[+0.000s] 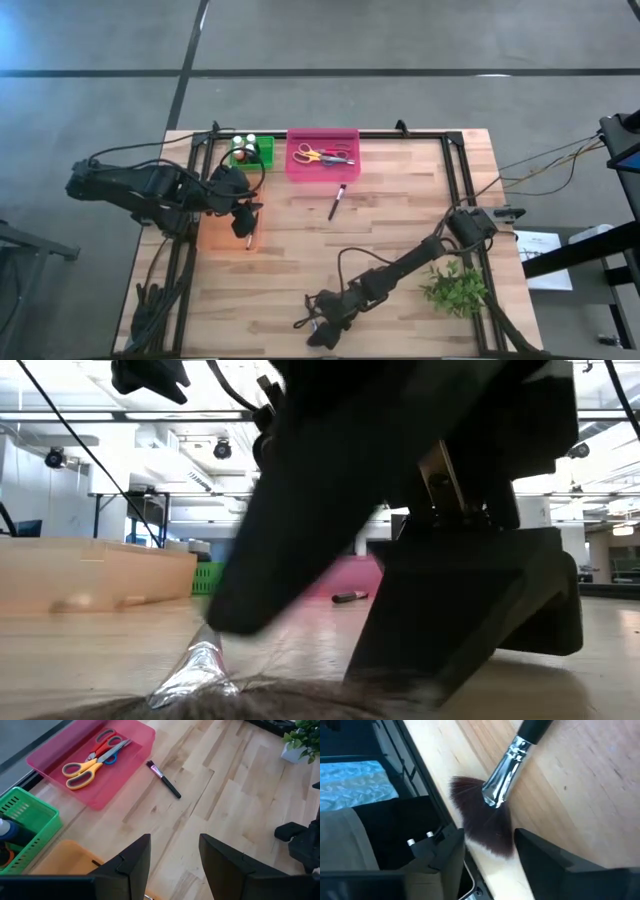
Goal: Pick & Place Paint Supplies
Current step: Put the black paintbrush into the orange bin
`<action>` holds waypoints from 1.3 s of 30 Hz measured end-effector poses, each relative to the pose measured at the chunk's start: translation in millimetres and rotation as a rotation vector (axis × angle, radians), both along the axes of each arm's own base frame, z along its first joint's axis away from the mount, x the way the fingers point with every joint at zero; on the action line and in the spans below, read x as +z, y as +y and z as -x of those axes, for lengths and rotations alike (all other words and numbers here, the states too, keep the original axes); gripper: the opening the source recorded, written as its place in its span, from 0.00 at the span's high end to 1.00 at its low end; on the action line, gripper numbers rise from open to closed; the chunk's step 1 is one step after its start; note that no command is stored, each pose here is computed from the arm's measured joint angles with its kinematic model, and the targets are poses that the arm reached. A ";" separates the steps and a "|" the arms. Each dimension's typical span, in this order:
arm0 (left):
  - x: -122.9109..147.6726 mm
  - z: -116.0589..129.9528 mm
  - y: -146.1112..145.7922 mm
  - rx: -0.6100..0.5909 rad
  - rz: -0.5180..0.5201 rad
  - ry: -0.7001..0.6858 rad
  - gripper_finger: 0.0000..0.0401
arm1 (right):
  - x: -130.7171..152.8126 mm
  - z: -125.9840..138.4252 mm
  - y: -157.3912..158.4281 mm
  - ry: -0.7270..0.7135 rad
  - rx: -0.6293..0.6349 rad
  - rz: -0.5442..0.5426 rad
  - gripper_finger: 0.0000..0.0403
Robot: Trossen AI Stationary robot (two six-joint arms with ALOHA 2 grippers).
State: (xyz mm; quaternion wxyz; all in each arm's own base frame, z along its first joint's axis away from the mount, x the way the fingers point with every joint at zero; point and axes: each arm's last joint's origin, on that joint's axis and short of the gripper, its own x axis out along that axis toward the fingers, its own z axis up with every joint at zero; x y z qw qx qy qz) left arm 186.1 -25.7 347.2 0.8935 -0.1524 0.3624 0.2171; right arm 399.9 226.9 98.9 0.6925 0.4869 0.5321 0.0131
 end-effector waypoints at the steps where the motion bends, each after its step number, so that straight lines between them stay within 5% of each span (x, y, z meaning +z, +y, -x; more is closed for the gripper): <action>1: 0.0 0.1 0.0 0.000 0.000 0.001 0.56 | -0.9 -0.2 -0.1 0.004 -0.001 0.003 0.58; 10: -0.4 0.4 0.1 0.000 -0.001 0.006 0.56 | -6.1 -0.9 -1.1 -0.001 0.007 0.054 0.96; 17: -0.4 0.4 0.1 -0.001 0.002 0.006 0.56 | 6.4 -0.5 -1.6 -0.066 0.035 0.089 0.98; 27: 1.1 -2.2 -6.0 -0.078 0.122 -0.018 0.56 | 57.1 3.0 -22.9 -0.189 -0.104 0.319 0.98; 33: 9.2 -9.1 -19.8 -0.254 0.243 -0.112 0.56 | 91.2 4.2 -44.5 -0.255 -0.163 0.408 0.98; 39: 15.2 -8.6 -39.9 -0.465 0.216 -0.166 0.56 | 127.3 7.1 -64.0 -0.341 -0.183 0.434 0.98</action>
